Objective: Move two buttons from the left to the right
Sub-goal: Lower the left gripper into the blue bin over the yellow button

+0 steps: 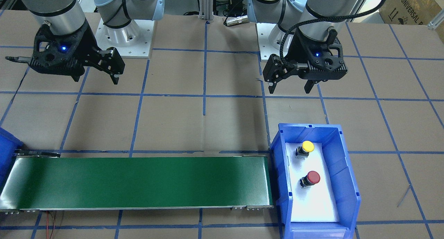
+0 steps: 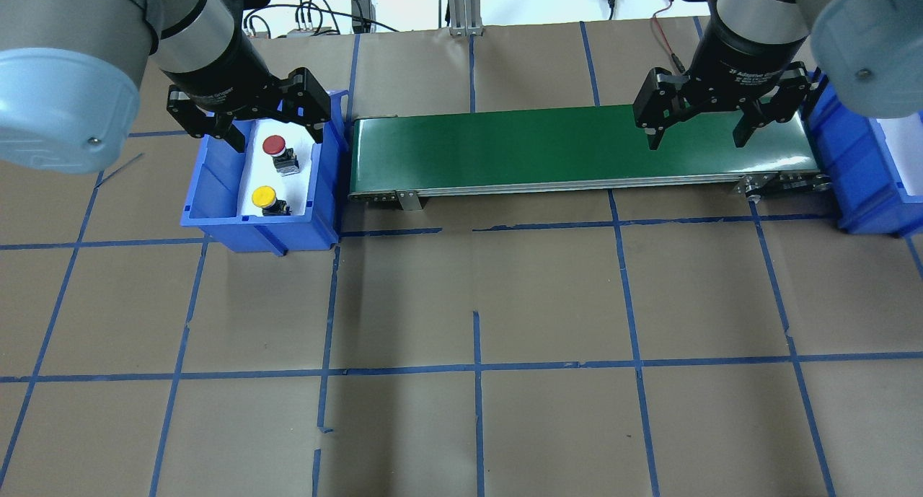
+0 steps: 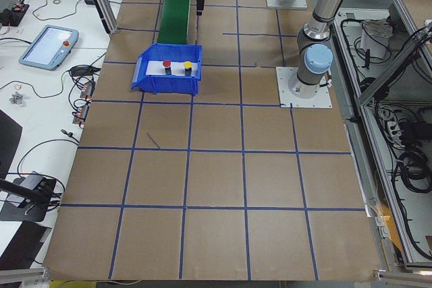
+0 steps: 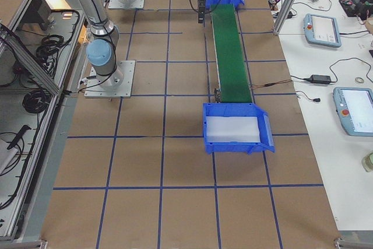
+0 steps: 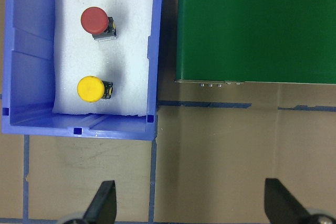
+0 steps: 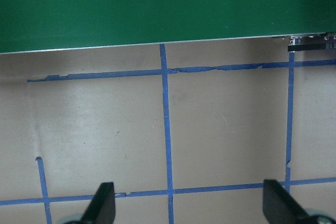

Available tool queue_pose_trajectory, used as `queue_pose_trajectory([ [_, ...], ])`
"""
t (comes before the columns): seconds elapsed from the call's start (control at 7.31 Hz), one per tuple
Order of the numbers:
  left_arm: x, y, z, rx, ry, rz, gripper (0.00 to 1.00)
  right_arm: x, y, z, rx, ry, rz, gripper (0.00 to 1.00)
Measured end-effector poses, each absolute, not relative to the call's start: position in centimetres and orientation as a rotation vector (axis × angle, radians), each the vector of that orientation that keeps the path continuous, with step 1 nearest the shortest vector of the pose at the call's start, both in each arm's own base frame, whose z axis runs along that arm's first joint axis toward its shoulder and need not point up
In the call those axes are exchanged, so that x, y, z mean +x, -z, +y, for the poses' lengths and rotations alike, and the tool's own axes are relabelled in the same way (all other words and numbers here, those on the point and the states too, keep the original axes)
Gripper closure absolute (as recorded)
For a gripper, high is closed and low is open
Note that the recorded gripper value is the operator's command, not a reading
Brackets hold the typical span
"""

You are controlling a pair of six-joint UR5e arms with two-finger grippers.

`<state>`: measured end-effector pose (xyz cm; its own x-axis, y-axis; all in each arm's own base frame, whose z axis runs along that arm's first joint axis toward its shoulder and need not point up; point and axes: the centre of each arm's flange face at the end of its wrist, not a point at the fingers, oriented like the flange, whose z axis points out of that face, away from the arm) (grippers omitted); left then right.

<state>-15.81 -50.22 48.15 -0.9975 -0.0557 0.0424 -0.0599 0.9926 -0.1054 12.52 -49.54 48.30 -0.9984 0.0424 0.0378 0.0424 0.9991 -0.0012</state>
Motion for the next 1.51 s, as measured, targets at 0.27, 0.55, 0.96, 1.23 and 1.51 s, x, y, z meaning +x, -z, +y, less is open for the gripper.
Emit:
queue_pose_trajectory([
  [0.27, -16.0, -48.1, -50.2, 0.084, -0.163, -3.094, 0.0, 12.5, -48.4, -49.6, -0.066, -0.006, -3.103, 0.0],
  [0.55, -16.5, -48.2, -50.2, 0.07, -0.174, -3.088, 0.0, 12.5, -48.4, -49.6, -0.066, -0.009, -3.103, 0.0],
  [0.96, -15.3, -46.5, -52.7, 0.039, -0.206, -3.095, 0.01, 12.5, -48.2, -49.6, -0.067, -0.001, -3.102, 0.0],
  [1.23, -9.9, -41.8, -56.5, -0.008, -0.097, -3.111, 0.03, 12.5, -48.1, -49.6, -0.066, 0.002, -3.101, 0.0],
  [1.51, -6.4, -36.6, -59.4, -0.073, -0.019, -3.109, 0.05, 12.5, -48.0, -49.5, -0.064, 0.008, -3.1, 0.0],
])
